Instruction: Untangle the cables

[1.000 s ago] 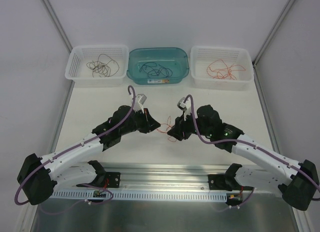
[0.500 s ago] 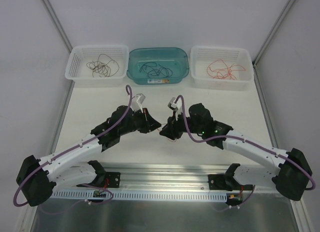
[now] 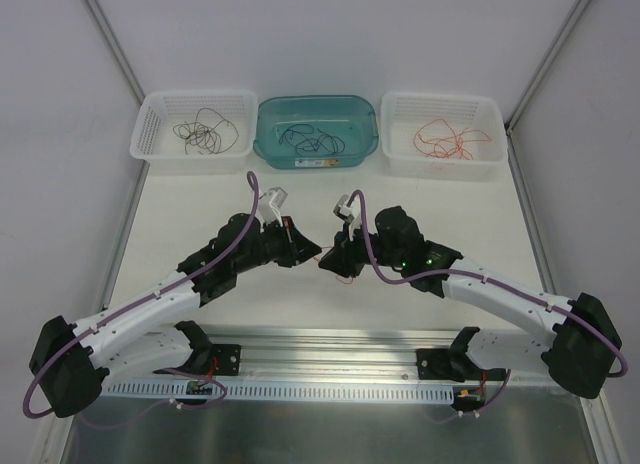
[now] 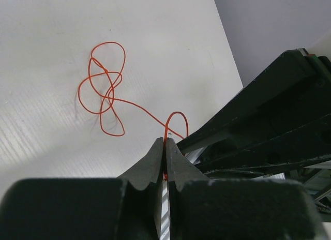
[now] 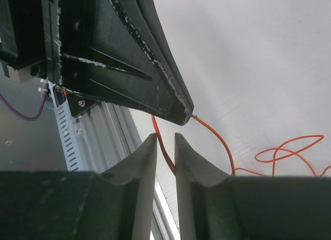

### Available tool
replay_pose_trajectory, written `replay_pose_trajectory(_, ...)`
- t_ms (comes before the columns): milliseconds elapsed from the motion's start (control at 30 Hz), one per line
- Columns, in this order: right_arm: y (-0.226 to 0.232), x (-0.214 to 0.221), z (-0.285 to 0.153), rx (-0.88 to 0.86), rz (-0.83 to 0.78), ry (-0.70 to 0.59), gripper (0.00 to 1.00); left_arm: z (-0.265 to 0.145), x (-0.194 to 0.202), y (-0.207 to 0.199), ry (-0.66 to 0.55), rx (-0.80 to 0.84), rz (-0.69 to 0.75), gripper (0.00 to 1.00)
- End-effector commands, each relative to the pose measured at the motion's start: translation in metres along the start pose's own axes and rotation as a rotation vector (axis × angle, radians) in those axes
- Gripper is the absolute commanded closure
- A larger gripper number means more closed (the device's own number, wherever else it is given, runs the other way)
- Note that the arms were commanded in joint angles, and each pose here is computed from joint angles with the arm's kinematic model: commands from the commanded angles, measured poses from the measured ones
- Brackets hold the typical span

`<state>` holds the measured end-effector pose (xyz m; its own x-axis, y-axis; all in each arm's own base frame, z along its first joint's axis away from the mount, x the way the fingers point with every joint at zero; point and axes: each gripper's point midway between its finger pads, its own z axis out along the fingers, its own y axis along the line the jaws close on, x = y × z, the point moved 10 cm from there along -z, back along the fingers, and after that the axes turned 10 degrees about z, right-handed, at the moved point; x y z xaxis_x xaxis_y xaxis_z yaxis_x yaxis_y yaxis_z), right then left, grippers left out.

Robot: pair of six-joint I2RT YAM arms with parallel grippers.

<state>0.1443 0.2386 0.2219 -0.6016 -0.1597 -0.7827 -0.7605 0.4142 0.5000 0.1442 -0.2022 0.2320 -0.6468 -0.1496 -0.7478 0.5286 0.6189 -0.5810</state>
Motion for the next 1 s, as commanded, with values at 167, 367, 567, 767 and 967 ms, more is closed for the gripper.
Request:
replay_pose_trajectory(167, 0.019, -0.026, -0.007, -0.087, -0.06, -0.093, 0.88, -0.001, -0.003, -0.006, -0.029, 0.046, 0.022, 1.0)
replay_pose_trajectory(367, 0.02, -0.027, -0.01, -0.088, -0.058, -0.094, 0.95, -0.002, -0.002, -0.002, -0.042, 0.022, 0.037, 1.0)
replay_pose_trajectory(567, 0.014, -0.022, -0.018, 0.006, -0.028, -0.095, 0.99, -0.008, 0.007, 0.012, -0.096, -0.063, 0.035, 1.0)
replay_pose_trajectory(767, 0.01, -0.015, -0.017, 0.046, 0.03, -0.062, 0.99, -0.018, 0.005, 0.015, -0.205, -0.073, 0.027, 1.0)
replay_pose_trajectory(967, 0.001, -0.006, -0.01, 0.167, 0.155, 0.01, 0.99, -0.024, 0.0, 0.012, -0.26, -0.055, 0.06, 1.0)
